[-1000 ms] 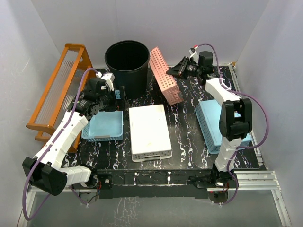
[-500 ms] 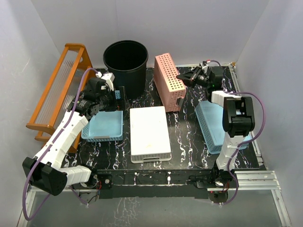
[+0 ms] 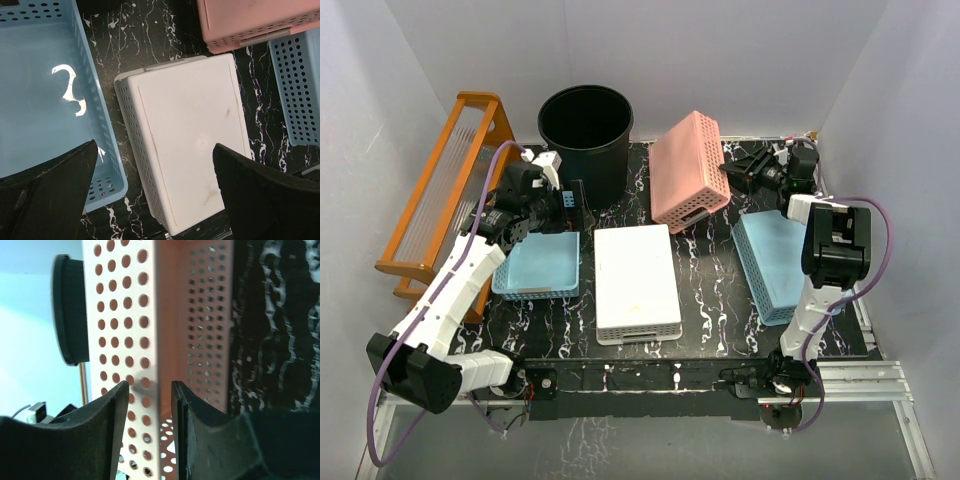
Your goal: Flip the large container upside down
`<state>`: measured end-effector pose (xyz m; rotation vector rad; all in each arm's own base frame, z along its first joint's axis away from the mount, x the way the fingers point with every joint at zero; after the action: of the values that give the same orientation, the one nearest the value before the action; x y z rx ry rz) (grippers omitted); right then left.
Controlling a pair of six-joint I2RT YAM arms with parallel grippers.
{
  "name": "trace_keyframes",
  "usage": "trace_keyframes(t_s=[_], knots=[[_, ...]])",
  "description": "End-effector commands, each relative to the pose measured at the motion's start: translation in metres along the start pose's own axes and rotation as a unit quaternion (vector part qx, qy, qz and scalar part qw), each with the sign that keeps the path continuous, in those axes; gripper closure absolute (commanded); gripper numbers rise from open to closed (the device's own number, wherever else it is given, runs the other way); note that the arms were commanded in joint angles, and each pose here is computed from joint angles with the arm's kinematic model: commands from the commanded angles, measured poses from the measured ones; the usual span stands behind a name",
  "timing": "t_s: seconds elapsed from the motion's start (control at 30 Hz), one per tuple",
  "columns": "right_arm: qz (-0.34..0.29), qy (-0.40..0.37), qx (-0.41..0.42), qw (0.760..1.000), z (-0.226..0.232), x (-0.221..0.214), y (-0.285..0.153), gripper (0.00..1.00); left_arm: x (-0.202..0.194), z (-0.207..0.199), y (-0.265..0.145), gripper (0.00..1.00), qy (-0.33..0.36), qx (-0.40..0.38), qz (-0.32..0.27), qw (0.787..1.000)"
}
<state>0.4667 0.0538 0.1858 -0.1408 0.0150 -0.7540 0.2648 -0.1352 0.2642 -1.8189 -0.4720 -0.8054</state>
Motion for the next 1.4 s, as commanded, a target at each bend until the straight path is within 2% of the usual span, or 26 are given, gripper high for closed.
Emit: trace_keyframes(t_s=[0.0, 0.23, 0.43, 0.6, 0.73, 0.87, 1.0, 1.1, 1.23, 1.37], knots=[[-0.001, -0.011, -0.053, 0.999, -0.028, 0.007, 0.002, 0.59, 0.012, -0.004, -0.008, 0.01, 0.004, -0.007, -0.017, 1.000], [-0.016, -0.033, -0.098, 0.995, -0.033, 0.018, 0.003, 0.42, 0.013, -0.004, -0.010, 0.01, 0.003, -0.006, -0.018, 1.000], [-0.069, -0.114, -0.204, 0.970, -0.026, 0.037, -0.011, 0.14, 0.005, 0.007, -0.004, 0.01, 0.004, 0.032, -0.001, 0.999], [-0.128, -0.161, -0.278, 0.938, -0.013, 0.050, -0.032, 0.03, -0.007, 0.027, 0.007, 0.01, 0.003, 0.097, 0.014, 0.995], [-0.158, -0.207, -0.292, 0.920, 0.017, 0.042, -0.043, 0.02, -0.025, 0.034, 0.023, 0.01, 0.000, 0.113, 0.046, 0.993], [-0.137, -0.280, -0.276, 0.909, 0.059, -0.012, -0.023, 0.02, -0.043, 0.038, 0.041, 0.01, -0.012, 0.116, 0.079, 0.990], [-0.072, -0.348, -0.213, 0.910, 0.088, -0.089, 0.005, 0.02, -0.056, 0.044, 0.053, 0.01, -0.019, 0.126, 0.088, 0.988], [-0.002, -0.391, -0.151, 0.908, 0.104, -0.155, 0.020, 0.02, -0.051, 0.042, 0.043, 0.01, -0.017, 0.126, 0.087, 0.988], [0.059, -0.466, -0.125, 0.874, 0.109, -0.228, 0.029, 0.02, -0.029, 0.043, 0.016, 0.01, -0.004, 0.156, 0.076, 0.985], [0.085, -0.547, -0.141, 0.821, 0.096, -0.275, 0.029, 0.02, -0.009, 0.045, -0.004, 0.01, 0.001, 0.182, 0.075, 0.981]])
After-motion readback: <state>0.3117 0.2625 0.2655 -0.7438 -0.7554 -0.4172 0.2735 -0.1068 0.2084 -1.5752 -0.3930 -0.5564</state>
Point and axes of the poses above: each gripper's point midway between its finger pads, its own y axis out along the fingers, its own z axis along the line the jaws close on, x = y × z, the point moved 5 cm from there along -y, back along the fingers, and after that the axes turned 9 degrees about y, right-handed, at the moved point
